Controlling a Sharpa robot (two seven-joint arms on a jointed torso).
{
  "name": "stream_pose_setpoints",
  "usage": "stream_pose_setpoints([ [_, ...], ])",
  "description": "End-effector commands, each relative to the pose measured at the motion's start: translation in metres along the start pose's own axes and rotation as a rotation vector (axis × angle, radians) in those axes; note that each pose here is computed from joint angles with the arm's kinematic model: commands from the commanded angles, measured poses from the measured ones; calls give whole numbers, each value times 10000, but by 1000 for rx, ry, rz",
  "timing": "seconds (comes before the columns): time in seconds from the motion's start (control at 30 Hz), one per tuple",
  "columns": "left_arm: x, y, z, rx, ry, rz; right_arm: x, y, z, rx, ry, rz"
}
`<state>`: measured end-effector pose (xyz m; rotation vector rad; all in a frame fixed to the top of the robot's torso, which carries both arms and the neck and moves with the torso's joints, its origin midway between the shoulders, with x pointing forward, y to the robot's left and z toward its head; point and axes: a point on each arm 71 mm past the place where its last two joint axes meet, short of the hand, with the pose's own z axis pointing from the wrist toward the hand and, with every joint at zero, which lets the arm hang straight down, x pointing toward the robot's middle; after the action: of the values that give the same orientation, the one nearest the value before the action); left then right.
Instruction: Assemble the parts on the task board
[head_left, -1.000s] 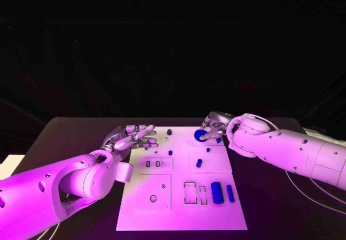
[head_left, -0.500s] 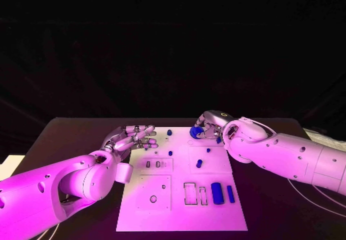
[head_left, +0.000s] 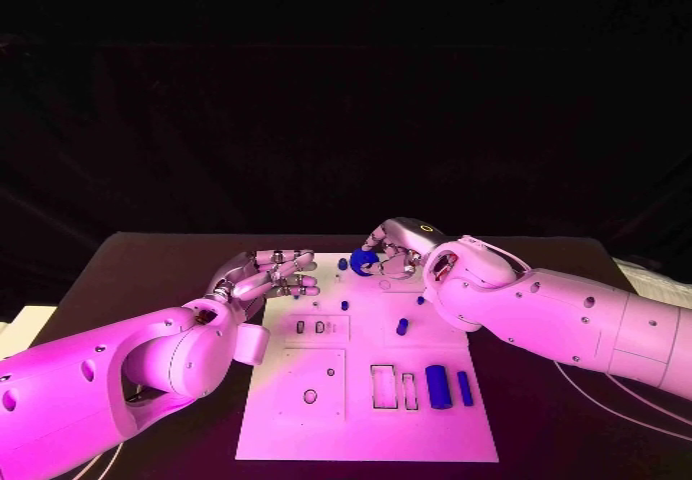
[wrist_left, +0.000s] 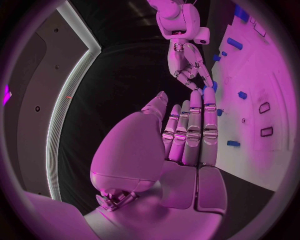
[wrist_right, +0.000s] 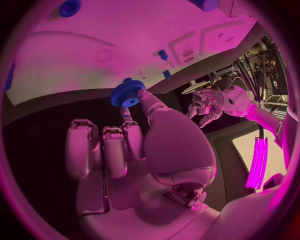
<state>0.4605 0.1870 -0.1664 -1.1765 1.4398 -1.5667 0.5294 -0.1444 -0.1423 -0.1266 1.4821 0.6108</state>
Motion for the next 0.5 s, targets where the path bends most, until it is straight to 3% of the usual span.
stream_pose_setpoints([
  [0.03,31,-10,2,4,23,-8,51,105,55,-3,37,2],
  [0.27,40,-10,4,6,25,-8,180,230,173,4,88,-23],
  [0.5,42,-11,6,8,26,-9,281,319,238,8,100,-39],
])
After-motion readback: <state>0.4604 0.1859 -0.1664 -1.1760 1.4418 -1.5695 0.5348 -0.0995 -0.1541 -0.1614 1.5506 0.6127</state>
